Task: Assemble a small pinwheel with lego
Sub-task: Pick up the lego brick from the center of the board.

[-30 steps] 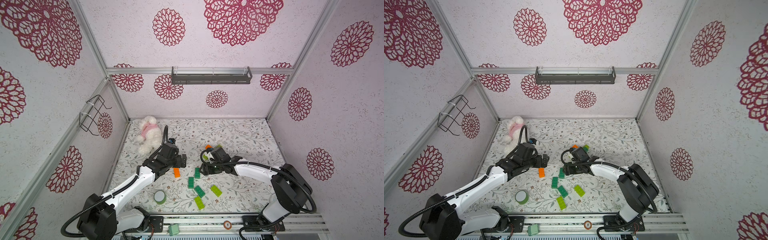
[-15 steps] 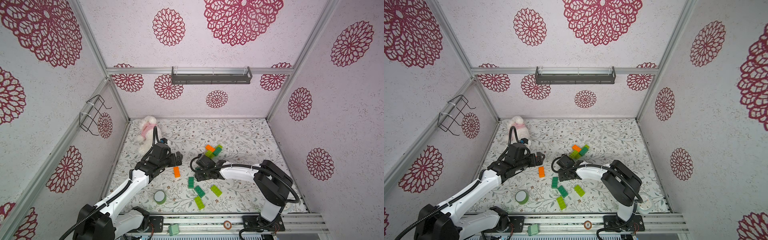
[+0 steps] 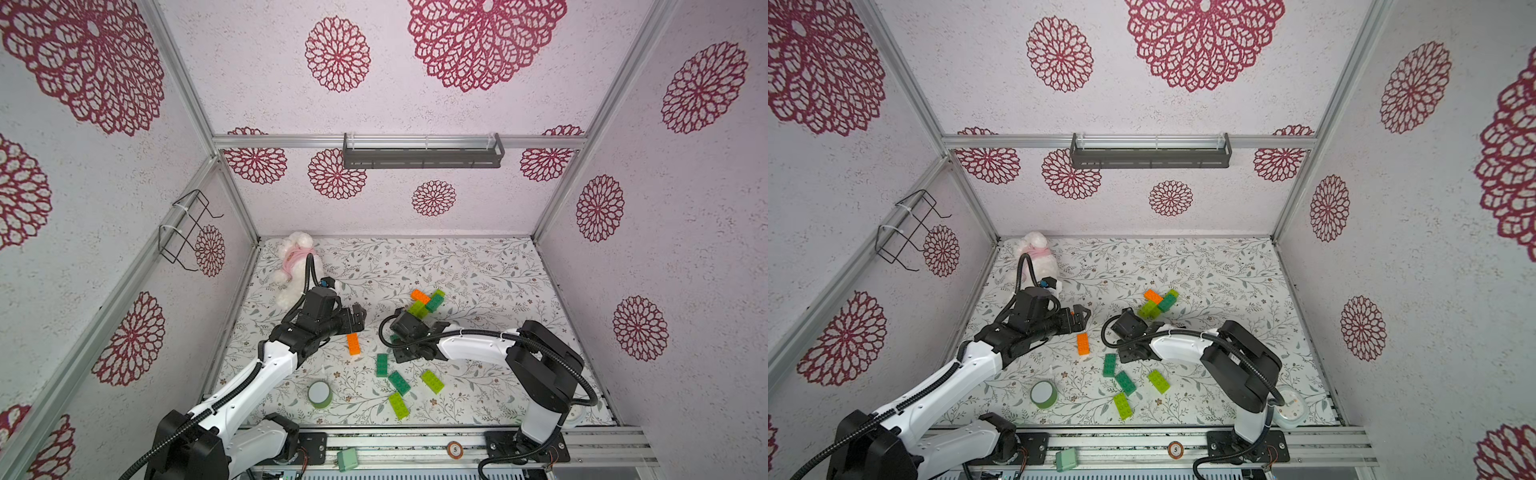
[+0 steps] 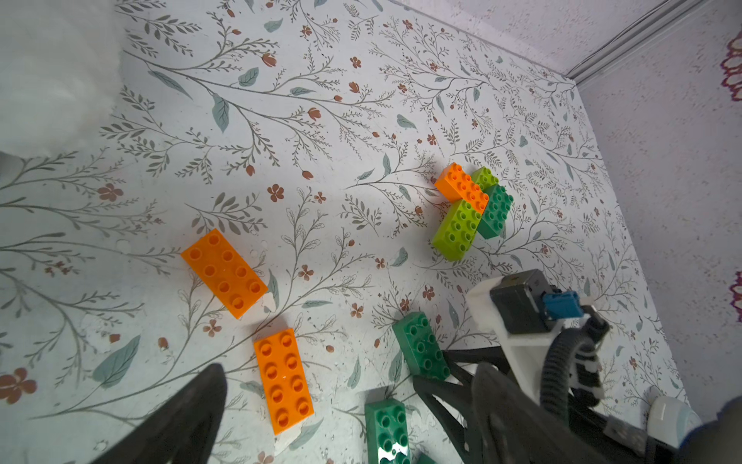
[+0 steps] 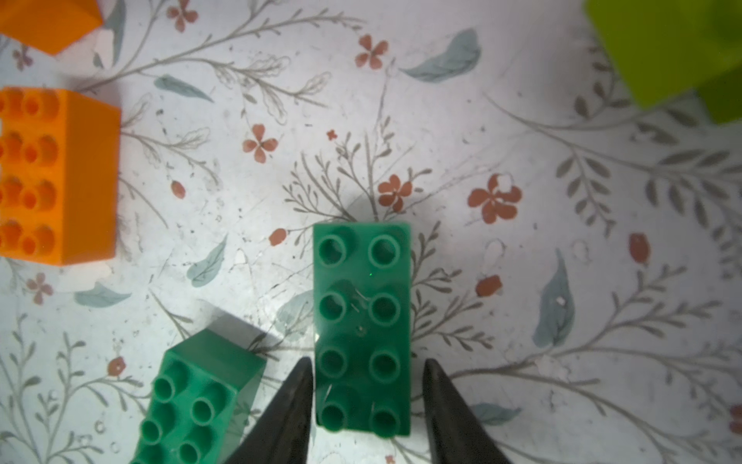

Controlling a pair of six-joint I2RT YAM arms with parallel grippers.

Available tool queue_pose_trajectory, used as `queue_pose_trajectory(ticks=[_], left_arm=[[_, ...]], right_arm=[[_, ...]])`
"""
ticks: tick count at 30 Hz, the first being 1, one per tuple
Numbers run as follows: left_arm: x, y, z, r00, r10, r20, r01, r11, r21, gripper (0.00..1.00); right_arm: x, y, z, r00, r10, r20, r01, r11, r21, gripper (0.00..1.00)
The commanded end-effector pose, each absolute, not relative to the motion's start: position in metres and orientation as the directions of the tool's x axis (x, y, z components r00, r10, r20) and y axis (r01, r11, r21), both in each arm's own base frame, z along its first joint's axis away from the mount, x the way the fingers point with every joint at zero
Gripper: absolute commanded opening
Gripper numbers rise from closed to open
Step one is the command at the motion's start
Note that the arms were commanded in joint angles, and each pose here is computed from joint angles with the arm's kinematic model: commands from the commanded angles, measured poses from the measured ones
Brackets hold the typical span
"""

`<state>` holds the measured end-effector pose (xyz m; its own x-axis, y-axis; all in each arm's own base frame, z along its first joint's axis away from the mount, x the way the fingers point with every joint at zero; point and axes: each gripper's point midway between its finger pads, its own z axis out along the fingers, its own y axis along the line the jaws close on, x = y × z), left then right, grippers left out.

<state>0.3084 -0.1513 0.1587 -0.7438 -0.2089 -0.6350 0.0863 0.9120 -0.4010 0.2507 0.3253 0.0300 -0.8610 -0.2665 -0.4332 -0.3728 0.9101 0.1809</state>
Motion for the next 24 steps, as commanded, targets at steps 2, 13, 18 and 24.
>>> queue_pose_trajectory(ticks=[2, 13, 18, 24], left_arm=[[0.312, -0.146, 0.169, -0.709, -0.264, -0.654, 0.066, 0.899, -0.434, 0.97], [0.328, -0.143, 0.184, -0.674, -0.363, -0.644, 0.02, 0.862, -0.507, 0.97], [0.328, -0.145, 0.189, -0.676, -0.369, -0.639, 0.03, 0.852, -0.523, 0.97], [0.327, -0.14, 0.198, -0.65, -0.368, -0.665, 0.038, 0.858, -0.512, 0.97]], right_arm=[[0.256, 0.336, 0.035, -0.83, -0.311, -0.463, -0.428, 0.887, 0.171, 0.37], [0.258, 0.331, 0.05, -0.775, -0.353, -0.524, -0.488, 0.861, 0.141, 0.15], [0.262, 0.324, 0.064, -0.752, -0.348, -0.559, -0.493, 0.861, 0.126, 0.11], [0.266, 0.314, 0.084, -0.738, -0.329, -0.589, -0.507, 0.847, 0.162, 0.07]])
